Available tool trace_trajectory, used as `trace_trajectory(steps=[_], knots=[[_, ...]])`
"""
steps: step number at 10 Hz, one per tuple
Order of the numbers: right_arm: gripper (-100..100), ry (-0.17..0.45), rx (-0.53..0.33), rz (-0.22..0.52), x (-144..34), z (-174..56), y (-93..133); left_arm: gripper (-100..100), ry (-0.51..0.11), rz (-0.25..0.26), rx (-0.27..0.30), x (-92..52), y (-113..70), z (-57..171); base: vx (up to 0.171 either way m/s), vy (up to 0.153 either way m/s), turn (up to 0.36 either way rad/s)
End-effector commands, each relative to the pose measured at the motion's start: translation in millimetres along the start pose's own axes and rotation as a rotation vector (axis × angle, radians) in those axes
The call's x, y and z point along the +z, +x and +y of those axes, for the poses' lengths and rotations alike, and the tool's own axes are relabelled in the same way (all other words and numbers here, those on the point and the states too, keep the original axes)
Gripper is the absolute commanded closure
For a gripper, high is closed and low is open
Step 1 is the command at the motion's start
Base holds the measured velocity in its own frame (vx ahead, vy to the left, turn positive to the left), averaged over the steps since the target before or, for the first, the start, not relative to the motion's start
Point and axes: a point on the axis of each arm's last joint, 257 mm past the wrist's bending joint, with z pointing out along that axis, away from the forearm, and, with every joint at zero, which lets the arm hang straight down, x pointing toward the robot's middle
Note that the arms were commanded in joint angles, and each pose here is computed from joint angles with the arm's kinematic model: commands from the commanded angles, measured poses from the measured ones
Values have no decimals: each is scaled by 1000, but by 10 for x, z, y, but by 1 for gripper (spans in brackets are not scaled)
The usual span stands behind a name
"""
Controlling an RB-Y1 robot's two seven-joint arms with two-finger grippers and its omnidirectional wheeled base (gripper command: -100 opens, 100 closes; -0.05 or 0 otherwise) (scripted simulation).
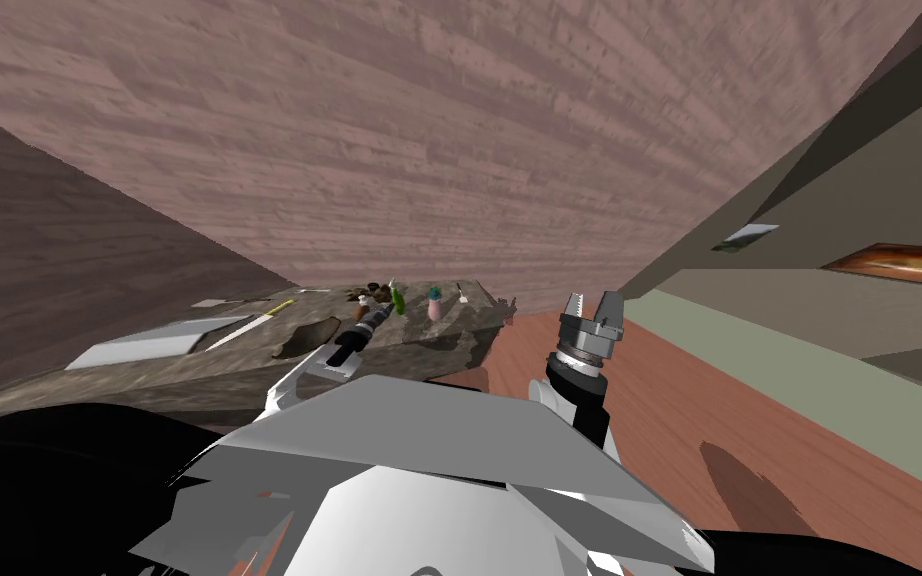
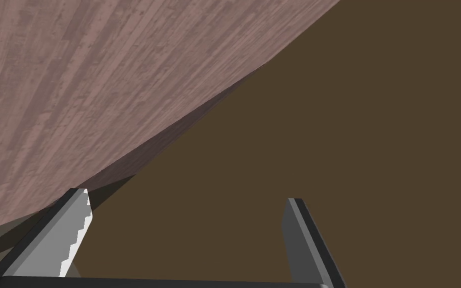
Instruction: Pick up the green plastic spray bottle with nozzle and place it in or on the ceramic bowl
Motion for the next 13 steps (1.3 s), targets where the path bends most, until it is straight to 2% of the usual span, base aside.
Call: trace_trajectory(steps=[1, 7, 9, 10, 11, 12, 13], knots=[[0, 0, 0, 0, 0, 0, 0, -100, -40, 11, 45, 20, -28, 160, 21, -61, -70], [0, 0, 0, 0, 0, 0, 0, -100, -210, 42, 249, 86, -282, 927, 27, -92, -112], [0, 0, 0, 0, 0, 0, 0, -100, -284, 46, 341, 93, -484, 1242, 37, -105, -160], [0, 0, 0, 0, 0, 0, 0, -100, -306, 45, 367, 92, -553, 1328, 26, -92, -87], [0, 0, 0, 0, 0, 0, 0, -100, -288, 45, 347, 116, -502, 1236, 12, -37, -7], [0, 0, 0, 0, 0, 0, 0, 0, -293, 45, 351, 115, -510, 1252, 3, -8, 3], [0, 0, 0, 0, 0, 0, 0, -100, -326, 34, 345, 154, -596, 1419, -64, -8, -224]])
